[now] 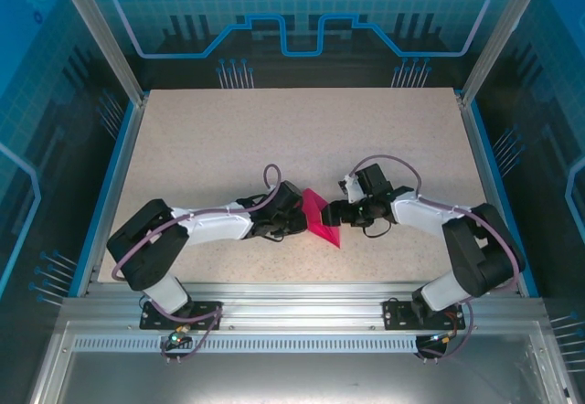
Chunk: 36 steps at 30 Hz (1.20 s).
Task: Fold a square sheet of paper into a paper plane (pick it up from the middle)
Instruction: Move a paper plane to the center of the table.
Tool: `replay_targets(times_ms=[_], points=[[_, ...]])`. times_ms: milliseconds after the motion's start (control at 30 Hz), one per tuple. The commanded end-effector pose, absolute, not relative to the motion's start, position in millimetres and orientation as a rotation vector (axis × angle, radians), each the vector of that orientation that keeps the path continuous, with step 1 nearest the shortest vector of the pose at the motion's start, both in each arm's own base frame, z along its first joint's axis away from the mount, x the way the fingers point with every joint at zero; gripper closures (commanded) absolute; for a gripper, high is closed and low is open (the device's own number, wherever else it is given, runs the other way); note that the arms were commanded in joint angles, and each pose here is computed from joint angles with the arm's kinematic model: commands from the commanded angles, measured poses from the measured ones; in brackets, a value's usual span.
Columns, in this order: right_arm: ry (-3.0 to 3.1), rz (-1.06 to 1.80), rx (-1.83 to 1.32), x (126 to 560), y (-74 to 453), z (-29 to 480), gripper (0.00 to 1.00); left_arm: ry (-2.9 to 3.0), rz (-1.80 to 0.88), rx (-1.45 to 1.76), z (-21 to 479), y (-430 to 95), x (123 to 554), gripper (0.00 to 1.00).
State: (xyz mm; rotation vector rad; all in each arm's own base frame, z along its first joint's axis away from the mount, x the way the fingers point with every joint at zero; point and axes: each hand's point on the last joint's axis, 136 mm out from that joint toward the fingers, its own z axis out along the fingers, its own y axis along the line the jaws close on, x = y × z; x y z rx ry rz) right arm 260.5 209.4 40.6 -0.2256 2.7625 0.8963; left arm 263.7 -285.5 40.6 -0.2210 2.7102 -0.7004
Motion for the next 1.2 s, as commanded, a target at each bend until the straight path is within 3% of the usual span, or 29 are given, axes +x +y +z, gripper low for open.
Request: replay_targets(times_ms=[0, 367, 1167], points=[[2.724, 0.987, -0.308, 265, 226, 48, 0.22, 2.687, -0.722, -0.211, 47, -282, 264, 0.81], [2.698, 1.04, -0.462, 252, 245, 57, 0.35, 2.693, -0.712, -0.22, 44, -279, 263, 0.8], [2.808, 0.652, -0.613, 247, 241, 29, 0.45, 2.697, -0.711, -0.252, 40, -274, 262, 0.79]])
